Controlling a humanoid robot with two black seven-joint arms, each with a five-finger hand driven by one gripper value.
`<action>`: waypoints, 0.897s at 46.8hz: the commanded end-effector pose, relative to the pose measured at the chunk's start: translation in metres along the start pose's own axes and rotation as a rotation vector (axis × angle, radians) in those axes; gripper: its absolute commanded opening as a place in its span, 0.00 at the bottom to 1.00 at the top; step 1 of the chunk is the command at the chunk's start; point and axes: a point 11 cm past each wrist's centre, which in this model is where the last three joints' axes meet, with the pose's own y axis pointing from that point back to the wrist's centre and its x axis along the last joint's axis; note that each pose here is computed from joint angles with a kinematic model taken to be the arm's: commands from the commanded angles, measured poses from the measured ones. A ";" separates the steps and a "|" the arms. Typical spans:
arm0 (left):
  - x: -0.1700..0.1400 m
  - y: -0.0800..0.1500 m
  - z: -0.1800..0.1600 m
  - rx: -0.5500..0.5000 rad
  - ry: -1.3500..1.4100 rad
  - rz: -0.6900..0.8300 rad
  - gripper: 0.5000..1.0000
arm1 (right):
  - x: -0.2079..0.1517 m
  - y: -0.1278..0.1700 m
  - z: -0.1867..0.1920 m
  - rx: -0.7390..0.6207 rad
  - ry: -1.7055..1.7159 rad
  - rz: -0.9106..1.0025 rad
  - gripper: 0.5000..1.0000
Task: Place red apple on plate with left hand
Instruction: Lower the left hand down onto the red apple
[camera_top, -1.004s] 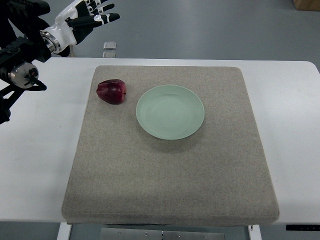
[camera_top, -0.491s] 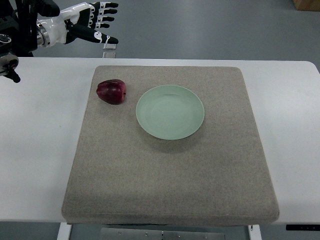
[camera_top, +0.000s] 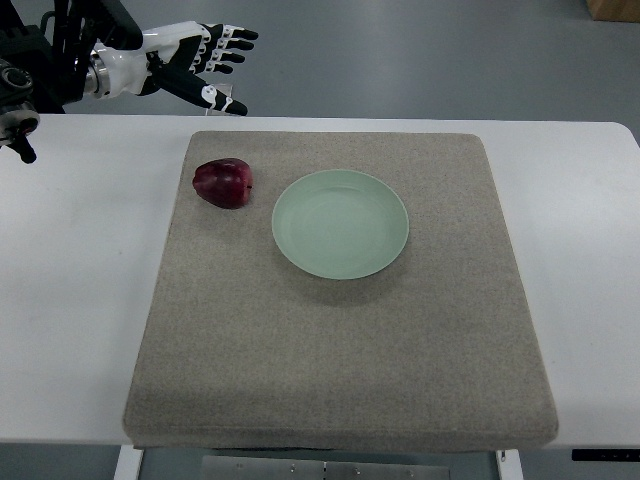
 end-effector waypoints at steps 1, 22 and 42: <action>-0.007 -0.005 -0.002 0.046 -0.170 -0.042 1.00 | 0.000 0.000 0.000 0.000 0.000 0.001 0.86; -0.032 -0.013 -0.017 0.190 -0.365 -0.144 0.99 | 0.000 0.000 0.000 0.000 0.000 0.000 0.86; -0.039 -0.012 -0.030 0.247 -0.557 -0.199 0.99 | 0.000 0.000 0.000 0.000 -0.002 0.000 0.86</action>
